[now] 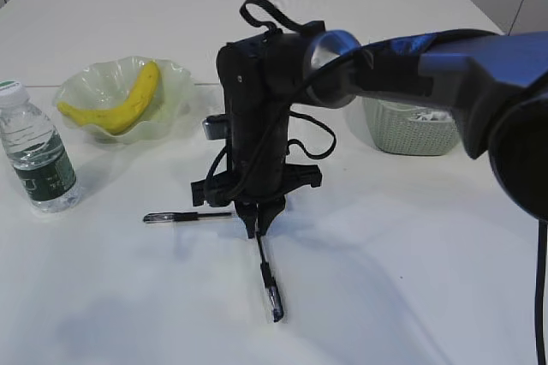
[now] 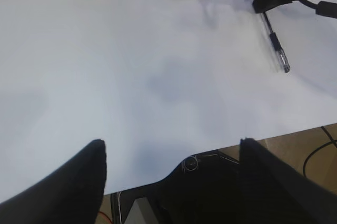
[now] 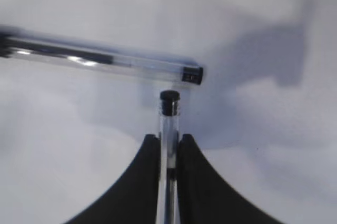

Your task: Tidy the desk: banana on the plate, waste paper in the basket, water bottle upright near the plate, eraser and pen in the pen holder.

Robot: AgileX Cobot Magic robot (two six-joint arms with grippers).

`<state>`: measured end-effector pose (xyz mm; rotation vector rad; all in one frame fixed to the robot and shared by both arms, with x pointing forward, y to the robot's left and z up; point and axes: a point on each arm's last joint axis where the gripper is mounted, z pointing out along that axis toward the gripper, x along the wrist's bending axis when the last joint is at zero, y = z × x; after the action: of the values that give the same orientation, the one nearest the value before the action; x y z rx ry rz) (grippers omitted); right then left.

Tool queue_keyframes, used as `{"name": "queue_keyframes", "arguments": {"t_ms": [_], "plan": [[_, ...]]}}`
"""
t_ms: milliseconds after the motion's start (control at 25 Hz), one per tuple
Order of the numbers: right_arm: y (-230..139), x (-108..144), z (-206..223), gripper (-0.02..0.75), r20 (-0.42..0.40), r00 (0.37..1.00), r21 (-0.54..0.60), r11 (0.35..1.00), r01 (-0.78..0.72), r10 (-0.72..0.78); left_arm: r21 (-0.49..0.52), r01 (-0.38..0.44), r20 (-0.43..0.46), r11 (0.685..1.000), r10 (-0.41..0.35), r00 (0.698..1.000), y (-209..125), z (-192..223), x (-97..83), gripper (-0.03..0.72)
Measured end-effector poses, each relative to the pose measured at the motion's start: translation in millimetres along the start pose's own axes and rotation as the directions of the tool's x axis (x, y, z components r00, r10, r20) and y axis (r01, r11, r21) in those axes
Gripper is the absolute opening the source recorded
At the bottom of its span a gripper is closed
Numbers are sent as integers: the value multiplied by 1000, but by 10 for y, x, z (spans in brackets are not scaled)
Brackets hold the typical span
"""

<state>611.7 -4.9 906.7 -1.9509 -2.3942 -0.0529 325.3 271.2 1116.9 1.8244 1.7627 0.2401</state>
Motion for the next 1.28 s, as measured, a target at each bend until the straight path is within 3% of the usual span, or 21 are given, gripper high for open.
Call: {"name": "queue_keyframes", "arguments": {"t_ms": [440, 840, 1280], "plan": [[-70, 16, -728, 41, -54, 993, -141, 985, 100, -109, -20, 1, 4, 1000, -1, 1000, 18, 0, -3, 561], [-266, -46, -1560, 41, -72, 978, -320, 934, 161, -194, -38, 7, 28, 999, -6, 1000, 34, -1, -25, 561], [-1046, -398, -2247, 41, -92, 970, -482, 863, 153, -223, -43, -33, 109, 999, 38, 993, 35, -5, -101, 561]]}}
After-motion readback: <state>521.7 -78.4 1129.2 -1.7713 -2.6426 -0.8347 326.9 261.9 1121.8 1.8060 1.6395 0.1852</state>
